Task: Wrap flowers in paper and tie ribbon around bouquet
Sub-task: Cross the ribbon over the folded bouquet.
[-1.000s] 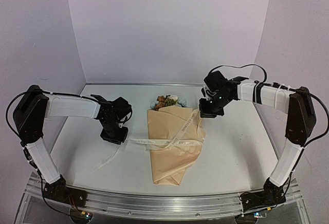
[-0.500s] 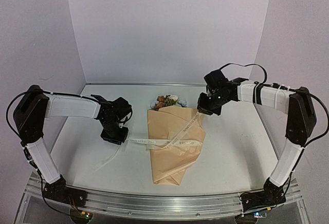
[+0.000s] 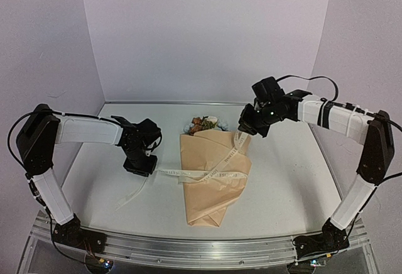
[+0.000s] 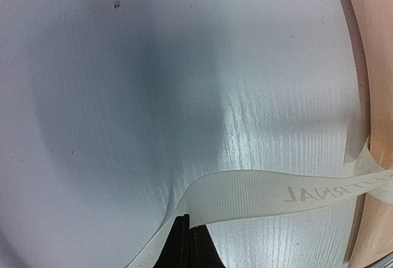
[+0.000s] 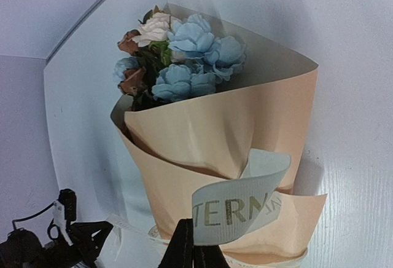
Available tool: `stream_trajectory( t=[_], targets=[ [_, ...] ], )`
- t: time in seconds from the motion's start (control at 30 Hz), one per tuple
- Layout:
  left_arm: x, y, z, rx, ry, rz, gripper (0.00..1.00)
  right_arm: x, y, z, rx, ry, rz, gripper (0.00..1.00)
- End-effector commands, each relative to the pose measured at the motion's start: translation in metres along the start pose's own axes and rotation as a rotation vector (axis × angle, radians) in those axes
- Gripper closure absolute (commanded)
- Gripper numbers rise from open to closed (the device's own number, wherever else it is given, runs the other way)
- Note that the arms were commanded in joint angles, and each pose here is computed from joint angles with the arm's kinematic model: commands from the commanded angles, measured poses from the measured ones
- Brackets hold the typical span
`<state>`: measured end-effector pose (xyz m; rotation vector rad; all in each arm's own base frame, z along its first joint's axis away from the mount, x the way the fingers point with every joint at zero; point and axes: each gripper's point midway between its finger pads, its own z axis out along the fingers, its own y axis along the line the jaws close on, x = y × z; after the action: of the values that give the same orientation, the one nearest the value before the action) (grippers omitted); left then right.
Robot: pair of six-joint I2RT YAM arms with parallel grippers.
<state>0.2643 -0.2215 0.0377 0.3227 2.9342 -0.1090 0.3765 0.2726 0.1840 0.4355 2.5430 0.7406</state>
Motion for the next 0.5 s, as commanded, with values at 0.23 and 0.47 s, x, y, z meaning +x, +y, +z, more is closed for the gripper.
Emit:
stream_trajectory(
  t=[0.23, 0.47],
  targets=[
    [-0.009, -0.007, 0.0, 0.019, -0.02, 0.011, 1.0, 0.009, -0.013, 0.002, -0.116, 0.121, 0.121, 1.0],
    [-0.009, -0.006, -0.003, 0.016, -0.024, 0.012, 1.0, 0.016, -0.004, 0.017, -0.23, 0.217, -0.077, 1.0]
  ],
)
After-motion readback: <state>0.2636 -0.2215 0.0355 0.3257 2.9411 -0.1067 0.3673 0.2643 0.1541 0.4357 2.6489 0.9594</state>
